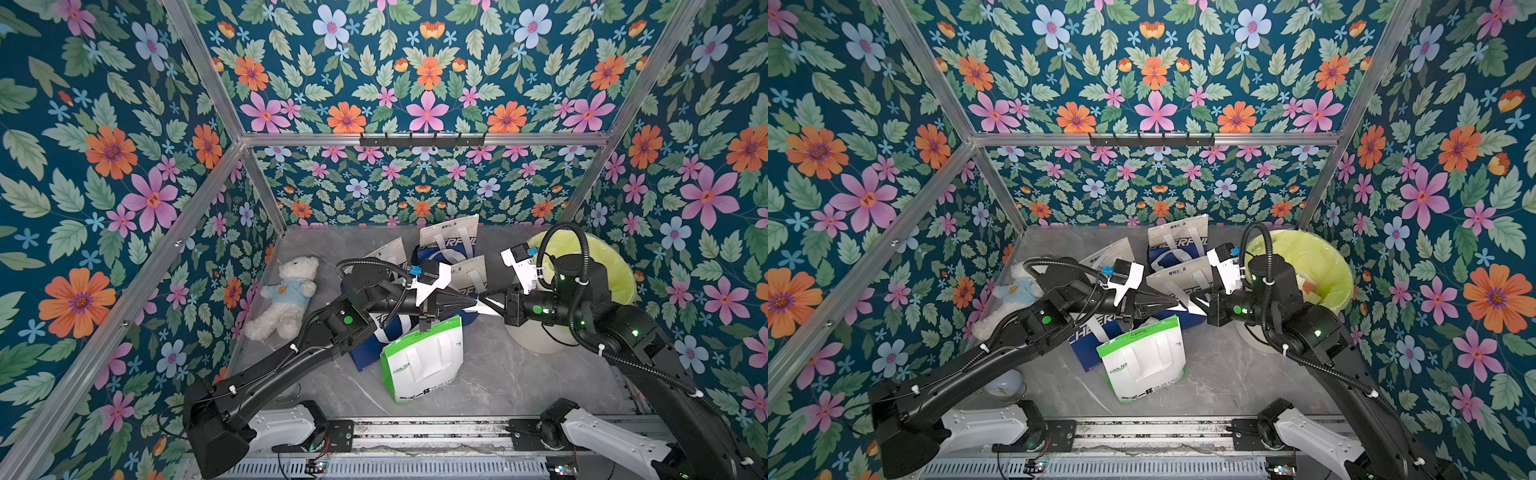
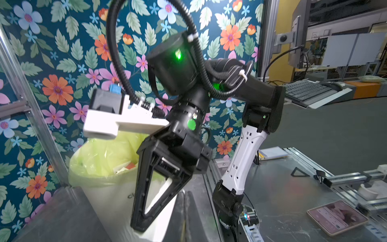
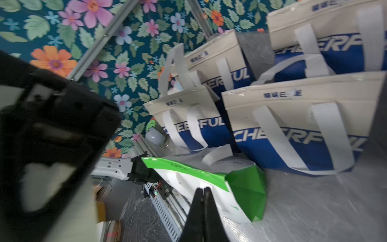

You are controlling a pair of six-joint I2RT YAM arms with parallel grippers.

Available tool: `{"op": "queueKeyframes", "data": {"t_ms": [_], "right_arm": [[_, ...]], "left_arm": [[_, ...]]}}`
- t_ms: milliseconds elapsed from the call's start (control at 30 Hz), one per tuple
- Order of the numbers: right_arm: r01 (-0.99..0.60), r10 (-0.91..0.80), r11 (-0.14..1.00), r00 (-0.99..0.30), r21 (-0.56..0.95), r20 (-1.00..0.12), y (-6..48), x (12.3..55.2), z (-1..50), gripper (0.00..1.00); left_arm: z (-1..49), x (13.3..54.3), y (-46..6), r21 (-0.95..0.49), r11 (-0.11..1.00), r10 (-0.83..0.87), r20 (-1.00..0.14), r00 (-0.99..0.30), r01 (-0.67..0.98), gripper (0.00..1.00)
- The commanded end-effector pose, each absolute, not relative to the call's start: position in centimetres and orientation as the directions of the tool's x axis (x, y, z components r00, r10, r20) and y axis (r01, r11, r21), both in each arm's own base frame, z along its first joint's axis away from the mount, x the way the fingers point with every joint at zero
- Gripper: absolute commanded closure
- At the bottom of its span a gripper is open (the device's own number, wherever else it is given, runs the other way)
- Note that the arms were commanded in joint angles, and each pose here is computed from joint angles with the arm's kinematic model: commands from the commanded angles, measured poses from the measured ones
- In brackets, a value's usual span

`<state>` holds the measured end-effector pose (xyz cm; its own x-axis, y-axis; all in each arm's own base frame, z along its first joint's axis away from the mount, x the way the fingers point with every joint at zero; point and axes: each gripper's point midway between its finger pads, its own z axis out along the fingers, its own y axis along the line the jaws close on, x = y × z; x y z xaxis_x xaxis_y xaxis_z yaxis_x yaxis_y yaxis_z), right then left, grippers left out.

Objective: Shred takeout receipts and throw away
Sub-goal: Shred the takeout receipt, then place the takeout receipt in the trash bin.

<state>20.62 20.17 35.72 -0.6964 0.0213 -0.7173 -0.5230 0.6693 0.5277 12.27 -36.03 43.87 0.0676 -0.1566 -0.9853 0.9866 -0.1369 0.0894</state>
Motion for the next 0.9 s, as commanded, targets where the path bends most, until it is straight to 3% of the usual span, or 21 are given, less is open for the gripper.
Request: {"op": "queueKeyframes", "data": {"t_ms": [0, 233, 467, 567, 667, 700, 767, 867], "right_arm": [[-0.395, 0.068, 0.786, -0.708, 0.474, -0.703, 18.3, 22.7, 34.3, 1.0], [-0.137, 0.18, 0.937, -0.598, 0.32, -0.781, 10.8, 26.6, 36.5, 1.0], [0.262, 0.424, 0.904, -0.467, 0.337, -0.776, -1.4, 28.4, 36.0, 1.0], [0.311, 0.407, 0.907, -0.477, 0.283, -0.779, -3.1, 28.9, 34.2, 1.0], [0.261, 0.385, 0.922, -0.542, 0.286, -0.747, -2.0, 29.3, 32.5, 0.99], [0.235, 0.384, 0.923, -0.569, 0.304, -0.727, -1.3, 29.3, 32.0, 0.87], [0.169, 0.378, 0.92, -0.616, 0.353, -0.691, 0.4, 29.3, 31.5, 0.41], [0.146, 0.379, 0.915, -0.629, 0.376, -0.679, 1.0, 29.0, 31.7, 0.24]], "left_arm": [[47.3, 11.5, -34.5, 0.138, -0.118, -0.298, -0.949, 0.097, 0.983, 1.0], [48.4, 11.1, -32.6, 0.154, -0.038, -0.328, -0.935, 0.133, 0.987, 1.0], [47.7, 11.7, -32.8, 0.138, -0.018, -0.29, -0.949, 0.127, 0.99, 1.0], [47.3, 12.3, -33.3, 0.126, -0.004, -0.27, -0.955, 0.121, 0.992, 1.0], [46.4, 14.0, -34.3, 0.09, 0.045, -0.224, -0.97, 0.098, 0.995, 1.0], [46.0, 14.8, -34.7, 0.069, 0.07, -0.202, -0.976, 0.082, 0.995, 1.0], [44.6, 16.7, -36.0, 0.019, 0.117, -0.136, -0.99, 0.035, 0.993, 1.0], [43.2, 18.6, -37.9, -0.031, 0.145, -0.062, -0.998, -0.023, 0.989, 1.0]]}}
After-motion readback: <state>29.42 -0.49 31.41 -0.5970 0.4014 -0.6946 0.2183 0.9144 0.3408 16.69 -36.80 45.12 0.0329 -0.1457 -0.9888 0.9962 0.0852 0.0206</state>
